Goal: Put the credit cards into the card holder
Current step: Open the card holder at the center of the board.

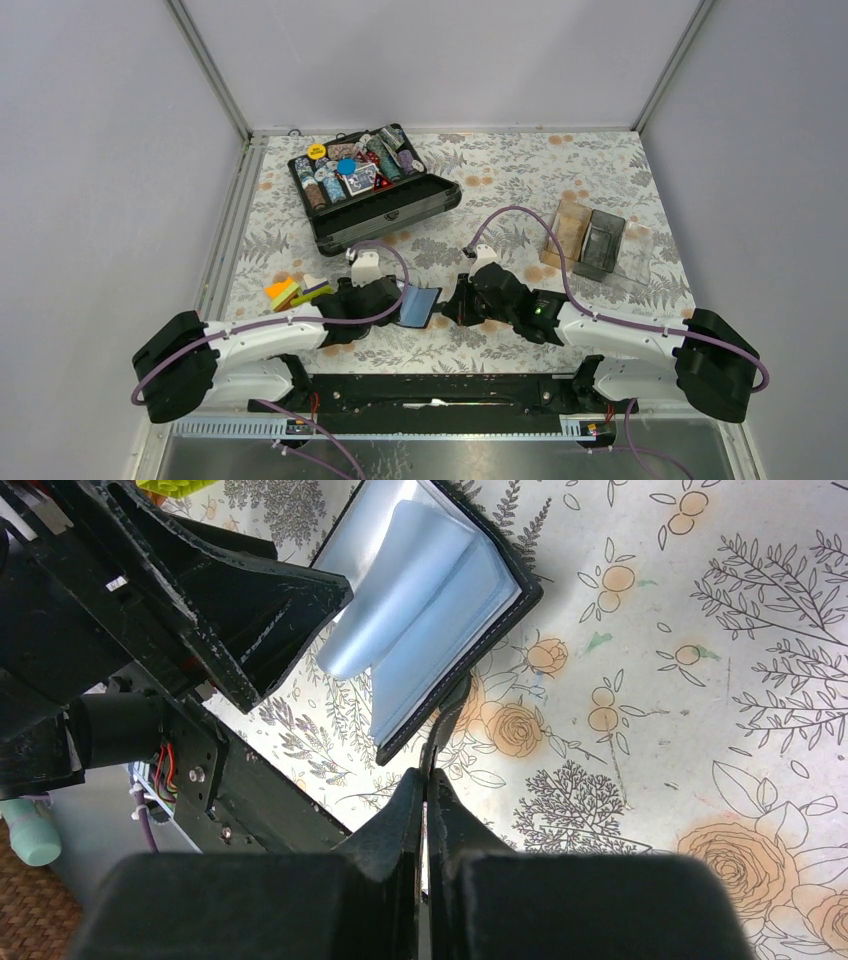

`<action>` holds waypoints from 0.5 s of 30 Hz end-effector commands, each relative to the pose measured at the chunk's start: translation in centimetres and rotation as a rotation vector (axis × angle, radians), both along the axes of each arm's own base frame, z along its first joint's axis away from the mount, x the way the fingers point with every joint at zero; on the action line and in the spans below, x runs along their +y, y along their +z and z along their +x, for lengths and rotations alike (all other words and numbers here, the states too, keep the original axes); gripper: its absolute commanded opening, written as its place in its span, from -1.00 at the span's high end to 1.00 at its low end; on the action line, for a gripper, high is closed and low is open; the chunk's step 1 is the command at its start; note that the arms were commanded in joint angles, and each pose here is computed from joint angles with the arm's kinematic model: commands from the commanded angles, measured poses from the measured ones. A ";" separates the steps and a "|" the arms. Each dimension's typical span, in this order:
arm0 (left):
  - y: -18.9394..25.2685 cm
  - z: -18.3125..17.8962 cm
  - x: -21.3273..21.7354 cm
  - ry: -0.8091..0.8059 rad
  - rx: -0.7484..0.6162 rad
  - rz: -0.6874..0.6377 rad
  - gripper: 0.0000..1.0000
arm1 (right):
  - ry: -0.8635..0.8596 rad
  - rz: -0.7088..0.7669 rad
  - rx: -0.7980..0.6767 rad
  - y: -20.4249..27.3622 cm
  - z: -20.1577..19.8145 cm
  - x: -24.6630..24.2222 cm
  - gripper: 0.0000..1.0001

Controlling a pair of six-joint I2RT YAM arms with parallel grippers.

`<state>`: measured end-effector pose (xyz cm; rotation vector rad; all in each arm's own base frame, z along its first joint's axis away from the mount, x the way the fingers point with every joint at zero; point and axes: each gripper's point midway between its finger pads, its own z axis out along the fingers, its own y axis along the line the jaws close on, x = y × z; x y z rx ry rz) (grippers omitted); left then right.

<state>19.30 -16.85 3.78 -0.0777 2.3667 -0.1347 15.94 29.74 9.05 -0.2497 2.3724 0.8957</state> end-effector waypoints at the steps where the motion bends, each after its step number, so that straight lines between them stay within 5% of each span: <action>1: 0.9 1.1 0.0 0.017 -0.043 0.035 -0.47 | -0.022 -0.021 -0.008 -0.3 0.2 -0.4 1.00; 15: 2.4 1.9 2.2 0.091 -0.078 0.095 -0.50 | -0.050 -0.062 -0.030 -0.2 0.6 -1.4 1.00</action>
